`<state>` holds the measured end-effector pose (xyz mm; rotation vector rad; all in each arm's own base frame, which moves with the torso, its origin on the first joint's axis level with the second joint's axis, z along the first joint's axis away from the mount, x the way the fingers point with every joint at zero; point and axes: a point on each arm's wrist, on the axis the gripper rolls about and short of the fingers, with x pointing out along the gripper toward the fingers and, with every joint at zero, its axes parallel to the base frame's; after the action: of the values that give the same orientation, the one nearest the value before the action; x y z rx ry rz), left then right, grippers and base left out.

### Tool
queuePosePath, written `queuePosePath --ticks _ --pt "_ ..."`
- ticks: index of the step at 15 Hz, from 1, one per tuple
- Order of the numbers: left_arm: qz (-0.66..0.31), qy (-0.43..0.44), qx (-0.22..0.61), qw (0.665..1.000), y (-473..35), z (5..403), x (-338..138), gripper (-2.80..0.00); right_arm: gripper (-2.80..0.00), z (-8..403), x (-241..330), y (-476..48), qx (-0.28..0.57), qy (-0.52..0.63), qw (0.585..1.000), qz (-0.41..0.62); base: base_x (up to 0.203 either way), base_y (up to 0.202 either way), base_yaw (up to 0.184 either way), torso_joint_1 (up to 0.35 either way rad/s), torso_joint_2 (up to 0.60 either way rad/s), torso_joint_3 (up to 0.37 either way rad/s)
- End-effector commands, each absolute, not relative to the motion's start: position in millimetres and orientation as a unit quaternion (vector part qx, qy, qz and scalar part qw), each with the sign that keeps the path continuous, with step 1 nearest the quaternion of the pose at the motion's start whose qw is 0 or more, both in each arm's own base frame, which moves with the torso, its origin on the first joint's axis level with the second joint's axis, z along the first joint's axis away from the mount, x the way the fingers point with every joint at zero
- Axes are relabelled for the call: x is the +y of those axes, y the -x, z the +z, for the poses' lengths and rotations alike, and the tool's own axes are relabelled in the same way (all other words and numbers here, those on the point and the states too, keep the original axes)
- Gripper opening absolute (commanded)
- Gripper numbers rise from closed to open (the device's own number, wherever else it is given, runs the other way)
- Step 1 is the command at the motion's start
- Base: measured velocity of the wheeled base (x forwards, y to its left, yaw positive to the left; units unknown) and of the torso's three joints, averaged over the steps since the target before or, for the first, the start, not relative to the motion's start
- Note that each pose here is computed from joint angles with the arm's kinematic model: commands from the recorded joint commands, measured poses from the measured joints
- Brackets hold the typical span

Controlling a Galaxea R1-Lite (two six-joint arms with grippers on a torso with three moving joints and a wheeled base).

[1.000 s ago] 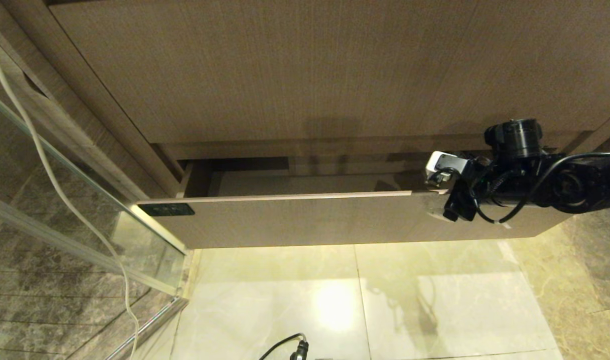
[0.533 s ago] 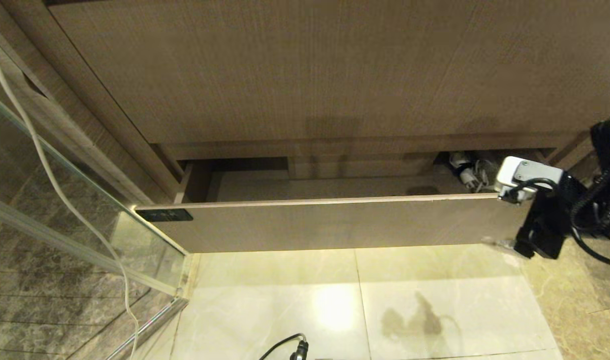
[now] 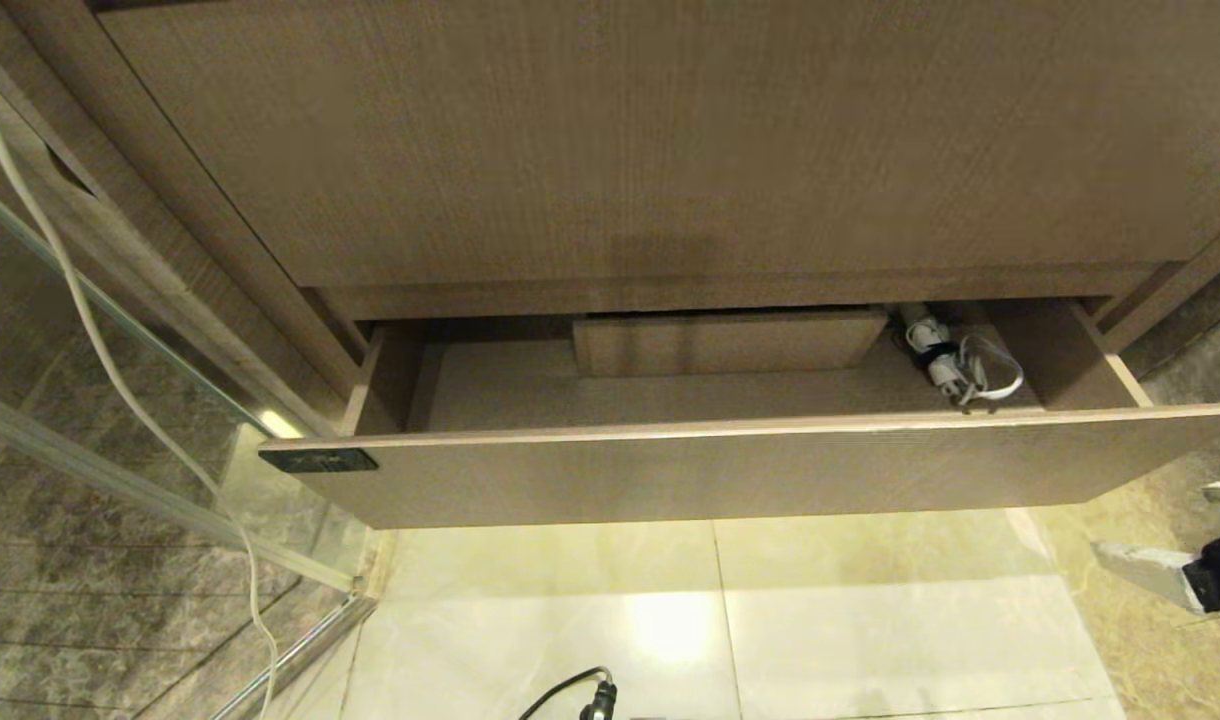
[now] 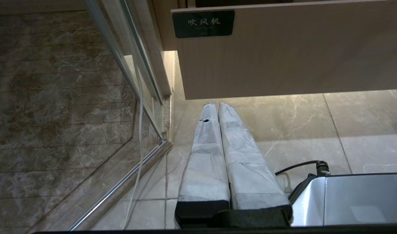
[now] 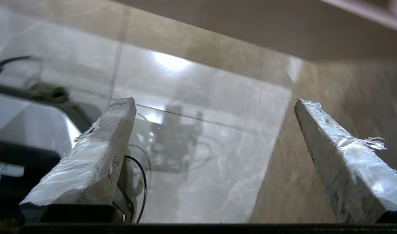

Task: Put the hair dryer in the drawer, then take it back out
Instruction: Pull open the drawer

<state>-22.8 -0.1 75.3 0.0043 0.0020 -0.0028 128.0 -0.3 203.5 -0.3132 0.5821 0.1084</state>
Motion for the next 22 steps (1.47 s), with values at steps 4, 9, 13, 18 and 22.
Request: queuePosePath --ticks 4,9,13,18,22 --pt "-0.002 -0.002 0.002 1.0 23 75 0 -2.8 -2.8 214 -6 -136 0.277 0.149 0.949 0.001 0.0 0.0 0.0 0.0 0.0 0.0" --pt "-0.002 -0.002 0.002 1.0 23 75 0 -2.8 -2.8 228 -18 -200 0.3 0.138 0.943 -0.024 0.0 0.0 0.0 0.0 0.0 0.0" --pt "-0.002 -0.002 0.002 1.0 23 75 0 -2.8 -2.8 216 -35 -252 0.341 0.127 0.931 -0.04 0.0 0.0 0.0 0.0 0.0 0.0" --pt "-0.002 -0.002 0.002 1.0 23 75 0 -2.8 -2.8 177 -50 -296 0.404 0.115 0.906 -0.042 0.0 0.0 0.0 0.0 0.0 0.0" --pt "-0.002 -0.002 0.002 1.0 23 75 0 -2.8 0.0 160 -66 -336 0.415 0.109 0.902 -0.051 0.0 0.0 0.0 0.0 0.0 0.0"
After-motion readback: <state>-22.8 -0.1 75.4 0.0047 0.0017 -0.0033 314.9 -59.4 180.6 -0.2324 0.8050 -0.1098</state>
